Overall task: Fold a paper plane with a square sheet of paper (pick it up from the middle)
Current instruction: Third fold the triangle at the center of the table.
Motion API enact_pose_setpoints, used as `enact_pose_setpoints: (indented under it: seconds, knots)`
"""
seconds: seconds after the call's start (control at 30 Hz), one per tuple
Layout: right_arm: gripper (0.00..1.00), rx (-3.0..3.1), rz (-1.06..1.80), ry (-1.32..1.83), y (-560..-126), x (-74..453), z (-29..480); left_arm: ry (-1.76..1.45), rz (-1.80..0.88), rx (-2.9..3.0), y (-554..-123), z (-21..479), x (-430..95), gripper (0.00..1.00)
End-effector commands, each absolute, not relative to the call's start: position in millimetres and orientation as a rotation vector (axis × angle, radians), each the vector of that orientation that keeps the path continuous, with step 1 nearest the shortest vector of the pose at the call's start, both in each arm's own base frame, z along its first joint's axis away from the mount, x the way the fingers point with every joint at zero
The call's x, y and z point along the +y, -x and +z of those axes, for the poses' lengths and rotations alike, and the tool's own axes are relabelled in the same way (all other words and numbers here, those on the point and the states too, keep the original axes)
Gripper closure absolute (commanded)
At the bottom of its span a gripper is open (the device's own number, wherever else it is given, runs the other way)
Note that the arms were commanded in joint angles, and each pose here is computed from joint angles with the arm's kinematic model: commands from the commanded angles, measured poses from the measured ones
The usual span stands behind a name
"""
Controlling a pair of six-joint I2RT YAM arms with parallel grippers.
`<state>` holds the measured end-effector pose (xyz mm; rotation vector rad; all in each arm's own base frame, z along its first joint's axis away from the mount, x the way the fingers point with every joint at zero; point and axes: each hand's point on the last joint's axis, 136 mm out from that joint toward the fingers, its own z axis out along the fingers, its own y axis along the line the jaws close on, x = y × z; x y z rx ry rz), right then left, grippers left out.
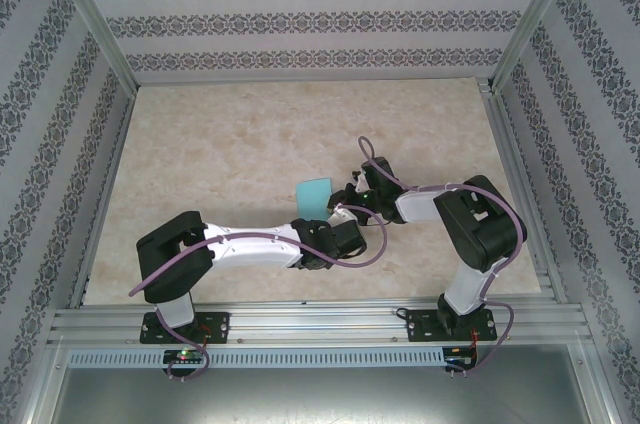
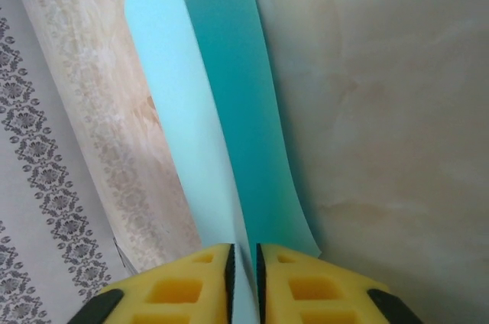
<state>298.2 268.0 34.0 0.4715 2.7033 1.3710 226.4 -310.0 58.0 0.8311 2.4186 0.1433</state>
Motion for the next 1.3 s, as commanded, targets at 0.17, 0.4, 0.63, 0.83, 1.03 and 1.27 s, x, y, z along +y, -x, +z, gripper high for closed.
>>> enact_pose_setpoints:
  seconds: [0.17, 0.4, 0.63, 0.83, 1.03, 1.27]
  knots:
    - [0.68, 2.673, 1.32, -0.45, -302.8, 248.2, 49.3, -0.734, -0.129, 2.507, -228.9, 72.6, -303.0, 1.0]
    - [0.67, 2.65, 1.188, -0.326, -308.7, 236.5, 74.7, -0.596, -0.675, 2.637, -228.1, 79.8, -301.0, 1.0]
    - [0.78, 2.663, 1.249, -0.227, -316.3, 265.5, 76.7, -0.537, -0.889, 2.735, -232.5, 66.4, -294.5, 1.0]
    - [0.82, 2.708, 1.248, -0.194, -326.4, 277.2, 64.4, -0.48, -0.939, 2.761, -239.0, 60.1, -287.2, 1.0]
    - [0.83, 2.786, 1.208, -0.163, -332.4, 287.0, 40.7, -0.457, -0.982, 2.776, -242.1, 57.8, -286.0, 1.0]
    - [0.86, 2.892, 1.036, -0.105, -329.7, 279.2, 13.1, -0.397, -0.993, 2.791, -251.4, 56.4, -276.9, 1.0]
